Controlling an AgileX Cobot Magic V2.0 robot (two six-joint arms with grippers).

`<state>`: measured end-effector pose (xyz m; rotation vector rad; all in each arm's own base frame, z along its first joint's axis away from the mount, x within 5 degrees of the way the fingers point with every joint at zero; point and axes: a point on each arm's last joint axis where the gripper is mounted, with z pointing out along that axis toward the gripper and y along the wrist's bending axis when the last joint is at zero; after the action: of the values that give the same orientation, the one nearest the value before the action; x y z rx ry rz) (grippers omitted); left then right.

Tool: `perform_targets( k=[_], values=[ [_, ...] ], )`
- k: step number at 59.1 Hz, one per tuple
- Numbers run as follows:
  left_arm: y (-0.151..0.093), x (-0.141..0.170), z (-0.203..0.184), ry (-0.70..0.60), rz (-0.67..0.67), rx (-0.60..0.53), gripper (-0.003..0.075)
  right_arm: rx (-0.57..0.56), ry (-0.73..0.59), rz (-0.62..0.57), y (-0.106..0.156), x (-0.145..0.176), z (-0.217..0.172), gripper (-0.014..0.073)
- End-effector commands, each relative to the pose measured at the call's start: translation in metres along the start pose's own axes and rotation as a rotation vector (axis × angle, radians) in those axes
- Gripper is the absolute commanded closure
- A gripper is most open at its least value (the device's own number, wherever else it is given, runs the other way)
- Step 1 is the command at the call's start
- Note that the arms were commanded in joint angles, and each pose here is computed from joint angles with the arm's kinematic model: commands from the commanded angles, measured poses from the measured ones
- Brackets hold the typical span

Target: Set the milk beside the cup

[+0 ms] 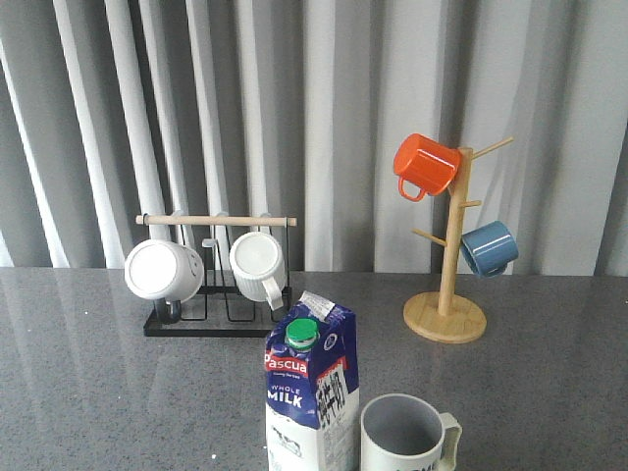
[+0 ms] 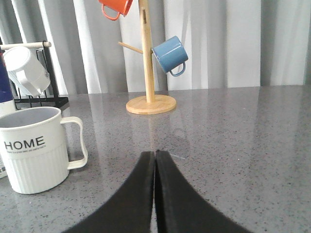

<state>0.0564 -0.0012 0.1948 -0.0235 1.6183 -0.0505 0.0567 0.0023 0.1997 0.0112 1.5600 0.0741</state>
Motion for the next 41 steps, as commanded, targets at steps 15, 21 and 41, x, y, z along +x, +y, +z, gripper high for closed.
perform_targets(
  k=[15, 21, 41],
  values=[
    [-0.0002, -0.0118, -0.0021, -0.093, -0.005, -0.001, 0.0726, 0.005, -0.080, -0.051, -0.0002, -0.0041, -0.0008, 0.0601],
    [-0.0002, -0.0118, -0.0021, -0.093, -0.005, -0.001, 0.0726, 0.005, -0.080, -0.051, -0.0002, -0.0041, -0.0008, 0.0601],
    [-0.0002, -0.0118, -0.0021, -0.093, -0.005, -0.001, 0.0726, 0.005, -0.082, -0.051, -0.0002, -0.0045, -0.0008, 0.0601]
  ],
)
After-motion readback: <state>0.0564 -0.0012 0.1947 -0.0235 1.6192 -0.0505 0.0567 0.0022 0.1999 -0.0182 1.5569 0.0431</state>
